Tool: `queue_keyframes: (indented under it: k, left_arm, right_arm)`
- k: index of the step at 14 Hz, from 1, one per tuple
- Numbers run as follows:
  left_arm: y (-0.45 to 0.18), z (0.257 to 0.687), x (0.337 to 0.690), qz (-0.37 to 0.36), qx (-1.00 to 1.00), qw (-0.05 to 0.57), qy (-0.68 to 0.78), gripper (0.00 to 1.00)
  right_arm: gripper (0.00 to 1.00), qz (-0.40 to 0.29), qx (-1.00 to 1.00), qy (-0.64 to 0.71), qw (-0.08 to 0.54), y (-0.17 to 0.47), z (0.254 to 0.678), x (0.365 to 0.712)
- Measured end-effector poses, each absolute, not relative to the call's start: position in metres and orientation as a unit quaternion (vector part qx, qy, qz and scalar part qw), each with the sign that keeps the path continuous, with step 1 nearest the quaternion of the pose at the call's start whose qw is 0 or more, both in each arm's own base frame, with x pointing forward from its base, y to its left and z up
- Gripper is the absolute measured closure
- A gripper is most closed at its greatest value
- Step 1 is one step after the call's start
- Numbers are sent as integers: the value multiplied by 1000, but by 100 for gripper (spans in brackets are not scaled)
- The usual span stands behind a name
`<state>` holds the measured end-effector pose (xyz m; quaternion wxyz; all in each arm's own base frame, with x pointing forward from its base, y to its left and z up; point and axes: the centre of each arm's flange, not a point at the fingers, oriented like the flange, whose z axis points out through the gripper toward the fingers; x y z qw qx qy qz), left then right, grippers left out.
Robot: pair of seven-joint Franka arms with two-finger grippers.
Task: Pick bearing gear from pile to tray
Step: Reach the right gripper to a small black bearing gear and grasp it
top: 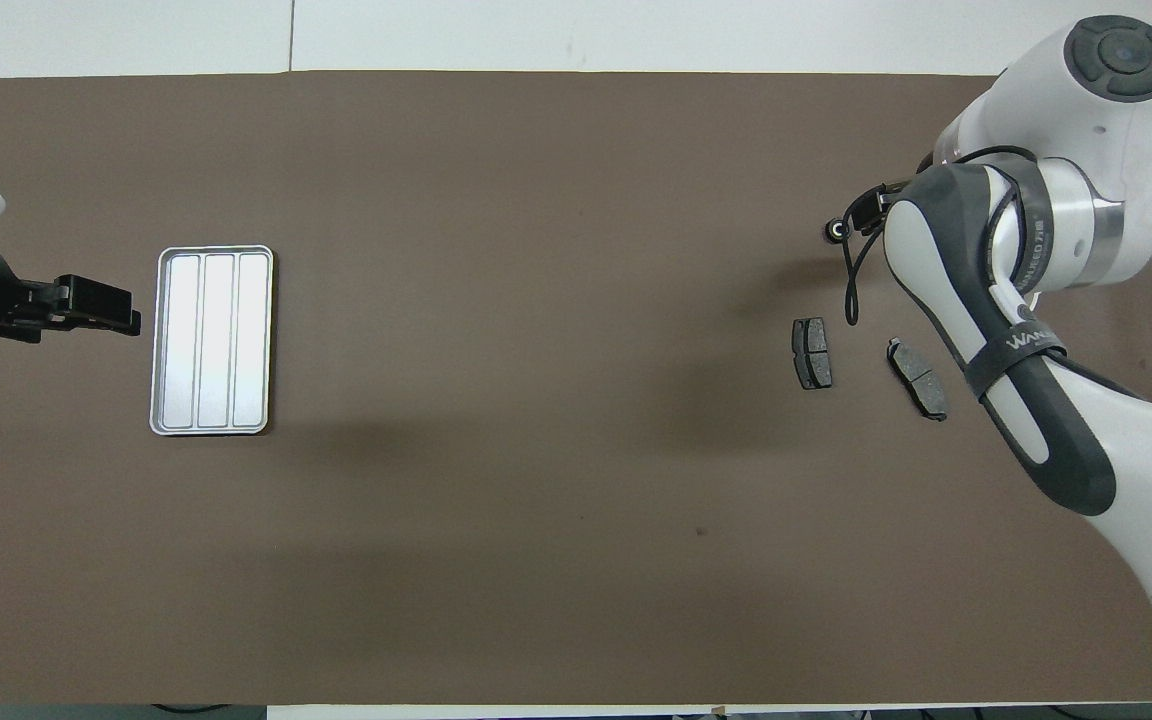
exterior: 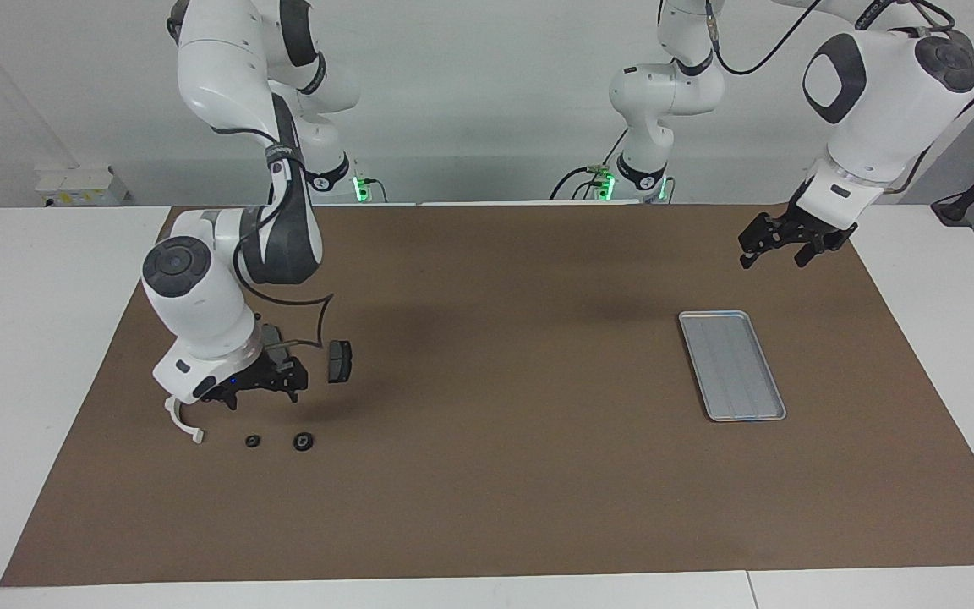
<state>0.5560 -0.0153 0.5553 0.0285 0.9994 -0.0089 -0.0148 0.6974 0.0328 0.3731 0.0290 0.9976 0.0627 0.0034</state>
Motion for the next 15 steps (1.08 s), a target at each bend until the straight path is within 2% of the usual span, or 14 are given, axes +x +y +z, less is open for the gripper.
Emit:
queue_keyframes:
  k: [7,11,13,15]
  left_arm:
    - [-15,555,556,-15,999,28,-9,0]
    - [-15,555,556,-15,999,28,-9,0]
    - [-15,555,556,-15,999,28,-9,0]
    - [-15,555,556,-15,999,28,-9,0]
  right_arm:
    - [0,14,998,53,28,54,310,711]
    - [3,6,998,48,28,61,293,711]
    - [0,11,998,48,28,62,290,712]
    - [10,11,998,48,28,62,288,712]
